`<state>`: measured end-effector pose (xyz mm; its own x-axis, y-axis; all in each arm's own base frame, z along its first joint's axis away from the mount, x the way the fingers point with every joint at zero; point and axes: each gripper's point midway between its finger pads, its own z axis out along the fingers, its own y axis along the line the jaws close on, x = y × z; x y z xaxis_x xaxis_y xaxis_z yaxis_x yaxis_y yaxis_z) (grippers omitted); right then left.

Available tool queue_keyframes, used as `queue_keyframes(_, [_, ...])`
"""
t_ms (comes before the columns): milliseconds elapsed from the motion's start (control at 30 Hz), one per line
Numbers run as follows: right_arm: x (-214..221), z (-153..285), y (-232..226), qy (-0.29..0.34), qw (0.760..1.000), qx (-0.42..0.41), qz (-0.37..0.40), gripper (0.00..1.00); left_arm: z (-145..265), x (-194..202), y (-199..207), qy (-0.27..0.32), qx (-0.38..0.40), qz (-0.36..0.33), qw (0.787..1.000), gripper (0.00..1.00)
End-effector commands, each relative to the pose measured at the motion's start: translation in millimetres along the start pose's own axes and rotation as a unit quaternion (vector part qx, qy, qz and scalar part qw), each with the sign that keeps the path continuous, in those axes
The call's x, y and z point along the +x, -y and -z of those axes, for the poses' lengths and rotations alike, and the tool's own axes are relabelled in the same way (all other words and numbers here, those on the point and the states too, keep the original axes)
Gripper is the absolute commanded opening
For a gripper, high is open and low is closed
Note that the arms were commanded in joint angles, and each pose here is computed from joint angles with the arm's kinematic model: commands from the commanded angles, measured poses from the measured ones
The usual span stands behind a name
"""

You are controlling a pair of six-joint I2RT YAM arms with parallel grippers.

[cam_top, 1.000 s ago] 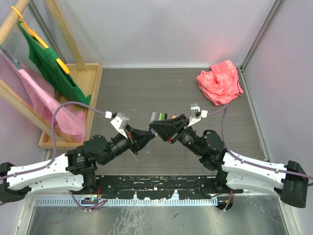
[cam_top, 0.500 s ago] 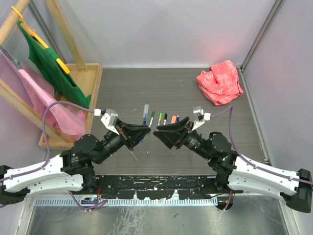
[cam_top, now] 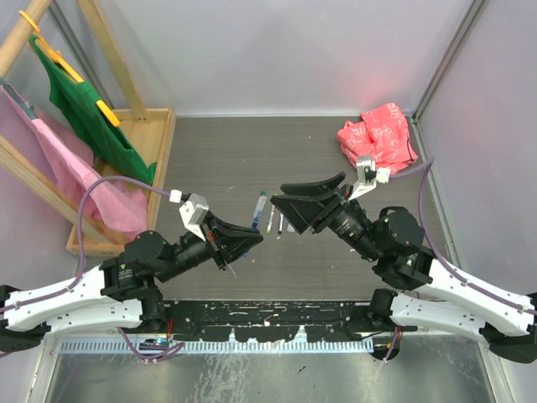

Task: Insert the pens into the pen caps
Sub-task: Press the pen cap onto the pen.

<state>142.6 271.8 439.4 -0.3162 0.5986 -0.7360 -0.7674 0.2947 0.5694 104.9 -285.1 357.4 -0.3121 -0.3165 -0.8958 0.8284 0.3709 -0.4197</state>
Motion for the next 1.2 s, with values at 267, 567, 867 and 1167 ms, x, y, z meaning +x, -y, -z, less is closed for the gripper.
queue_keyframes(267, [5,-23,-10,-0.036,0.999,0.005,-0.009,0.63,3,-12,22,-0.002,0.050,-0.001,0.999,0.00])
queue_keyframes(567, [17,-22,-12,-0.057,0.998,-0.007,-0.012,0.48,-2,-10,22,-0.005,0.049,-0.001,0.999,0.00])
queue_keyframes(867, [33,-18,-6,-0.080,0.997,-0.006,-0.011,0.25,-6,-16,22,-0.001,0.040,0.000,0.999,0.00])
queue_keyframes(1167, [63,-12,-2,-0.121,0.992,-0.028,-0.011,0.00,-12,-38,23,0.028,0.027,0.000,0.999,0.00])
